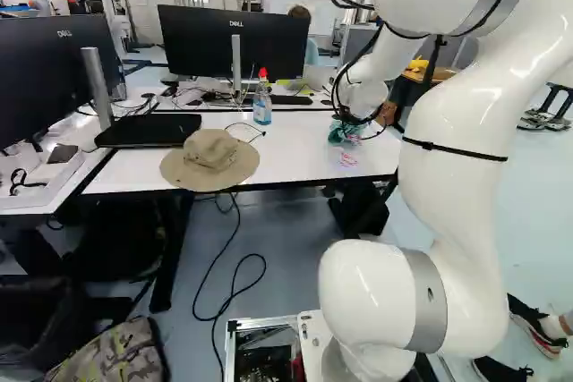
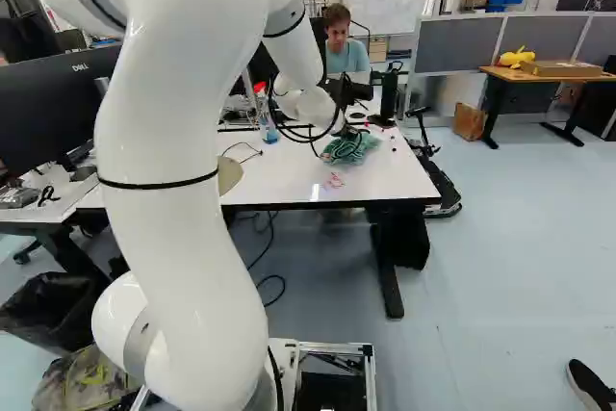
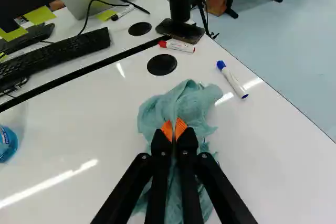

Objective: Clean the table with the green towel

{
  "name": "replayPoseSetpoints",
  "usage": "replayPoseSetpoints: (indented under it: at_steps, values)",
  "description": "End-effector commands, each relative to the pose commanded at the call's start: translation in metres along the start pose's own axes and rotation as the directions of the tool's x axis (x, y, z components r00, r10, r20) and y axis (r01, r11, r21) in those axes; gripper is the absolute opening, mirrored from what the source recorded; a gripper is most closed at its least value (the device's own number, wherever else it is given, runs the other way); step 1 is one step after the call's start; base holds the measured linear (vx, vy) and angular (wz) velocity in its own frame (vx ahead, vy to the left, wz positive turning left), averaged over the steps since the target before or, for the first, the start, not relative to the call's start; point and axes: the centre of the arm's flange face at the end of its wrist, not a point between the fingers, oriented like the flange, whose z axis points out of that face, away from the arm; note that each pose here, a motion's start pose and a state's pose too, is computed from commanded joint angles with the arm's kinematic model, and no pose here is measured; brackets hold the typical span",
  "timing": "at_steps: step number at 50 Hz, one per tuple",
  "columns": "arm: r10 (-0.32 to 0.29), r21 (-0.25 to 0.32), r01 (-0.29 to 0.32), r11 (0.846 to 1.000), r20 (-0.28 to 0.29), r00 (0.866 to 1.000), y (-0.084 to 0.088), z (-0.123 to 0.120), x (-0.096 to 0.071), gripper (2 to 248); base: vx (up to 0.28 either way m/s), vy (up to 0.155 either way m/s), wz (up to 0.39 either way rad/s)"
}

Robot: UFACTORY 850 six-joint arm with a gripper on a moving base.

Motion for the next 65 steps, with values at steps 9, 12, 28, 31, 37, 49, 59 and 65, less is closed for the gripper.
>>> replayPoseSetpoints:
  at_steps: [9,12,28,31,37,49,59,65]
  values:
    - [0.000,0.000,0.000,1.000,0.038,0.999,0.000,0.000,-0.003,27,0.000,0.000,0.000]
    - [0.000,0.000,0.000,1.000,0.052,0.999,0.000,0.000,-0.005,27,0.000,0.000,0.000]
    - [0.000,0.000,0.000,1.000,0.127,0.992,0.000,-0.001,-0.011,27,0.000,0.000,0.000]
    - [0.000,0.000,0.000,1.000,0.141,0.990,0.000,-0.001,-0.013,27,0.000,0.000,0.000]
    - [0.000,0.000,0.000,1.000,0.167,0.986,0.000,-0.001,-0.015,27,0.000,0.000,0.000]
    - [0.000,0.000,0.000,1.000,0.196,0.981,0.000,-0.002,-0.018,27,0.000,0.000,0.000]
    - [0.002,-0.002,-0.001,1.000,0.198,0.980,0.002,-0.005,-0.019,27,0.000,0.000,0.000]
    - [0.011,-0.012,-0.009,1.000,0.200,0.980,0.009,-0.009,-0.022,27,0.000,0.000,0.000]
